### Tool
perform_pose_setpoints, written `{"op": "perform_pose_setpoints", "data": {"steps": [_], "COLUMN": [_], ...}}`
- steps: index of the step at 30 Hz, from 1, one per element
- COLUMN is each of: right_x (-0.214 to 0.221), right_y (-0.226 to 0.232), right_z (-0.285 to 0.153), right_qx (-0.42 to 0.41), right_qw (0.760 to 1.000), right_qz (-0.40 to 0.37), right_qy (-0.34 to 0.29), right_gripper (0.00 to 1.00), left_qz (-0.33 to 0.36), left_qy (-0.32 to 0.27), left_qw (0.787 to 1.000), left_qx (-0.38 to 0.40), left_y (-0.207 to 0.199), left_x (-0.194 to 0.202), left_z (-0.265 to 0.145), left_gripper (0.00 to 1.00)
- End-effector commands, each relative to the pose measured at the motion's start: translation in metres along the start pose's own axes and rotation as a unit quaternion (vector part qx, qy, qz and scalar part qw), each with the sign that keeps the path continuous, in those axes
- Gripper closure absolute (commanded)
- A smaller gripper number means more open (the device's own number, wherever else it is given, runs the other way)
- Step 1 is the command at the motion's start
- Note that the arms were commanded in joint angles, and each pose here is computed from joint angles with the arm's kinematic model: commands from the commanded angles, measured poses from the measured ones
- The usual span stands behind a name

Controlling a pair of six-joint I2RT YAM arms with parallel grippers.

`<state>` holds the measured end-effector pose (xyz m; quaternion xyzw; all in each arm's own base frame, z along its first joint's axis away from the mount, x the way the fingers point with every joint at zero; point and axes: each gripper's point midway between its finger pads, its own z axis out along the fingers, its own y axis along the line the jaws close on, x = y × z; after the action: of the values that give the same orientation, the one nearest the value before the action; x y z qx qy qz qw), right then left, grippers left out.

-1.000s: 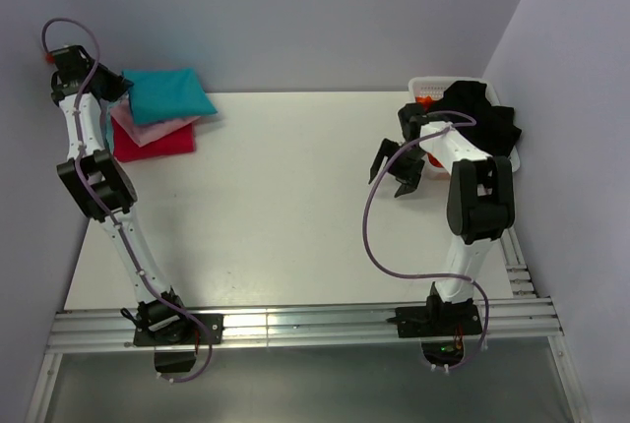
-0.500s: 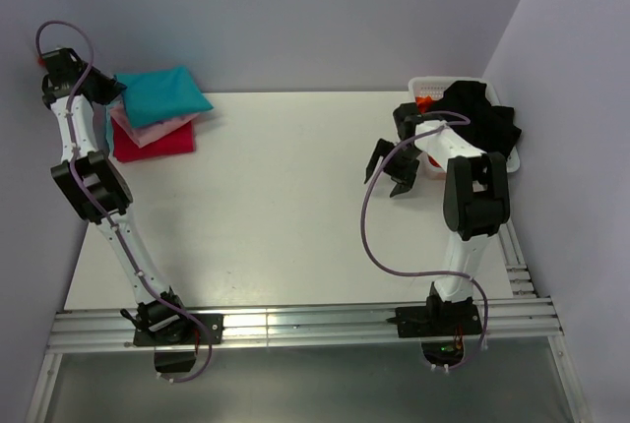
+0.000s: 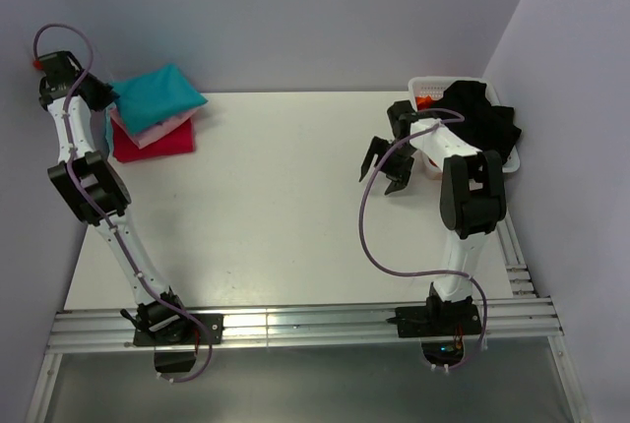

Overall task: Fold and stack the t-shirts
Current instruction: Put the neatly folded tshirt into the corner of the board with the left arm

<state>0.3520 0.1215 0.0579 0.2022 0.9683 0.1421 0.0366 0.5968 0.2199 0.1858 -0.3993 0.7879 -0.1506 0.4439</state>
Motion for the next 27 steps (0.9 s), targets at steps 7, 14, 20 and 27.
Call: {"op": "perform_pose_setpoints", "data": {"steps": [7, 14, 20, 27], "right_x": [-0.006, -0.007, -0.006, -0.006], "right_y": [0.01, 0.013, 0.018, 0.048], "right_z": [-0.004, -0.008, -0.014, -0.041], "right_qx": [-0.005, -0.01, -0.017, -0.057], "right_qw": [1.0, 1.0, 0.999, 0.995], "right_qz": [-0.016, -0.015, -0.02, -0.055], "right_qy": [-0.004, -0.009, -0.024, -0.064], "right_gripper": [0.15, 0.15, 0.15, 0.14], "left_qz": [-0.04, -0.028, -0.015, -0.024], "left_qy": [-0.115, -0.133, -0.134, -0.096], "left_qw": [0.98, 0.975, 0.972, 0.981], "left_qx": [-0.156, -0.174, -0.195, -0.167], "left_y": [0.092, 0.094, 0.094, 0.081], "left_x": [-0.068, -0.077, -0.073, -0.027], "left_z": [-0.053, -0.066, -0.09, -0.121], "left_gripper": [0.01, 0.0, 0.0, 0.01]}}
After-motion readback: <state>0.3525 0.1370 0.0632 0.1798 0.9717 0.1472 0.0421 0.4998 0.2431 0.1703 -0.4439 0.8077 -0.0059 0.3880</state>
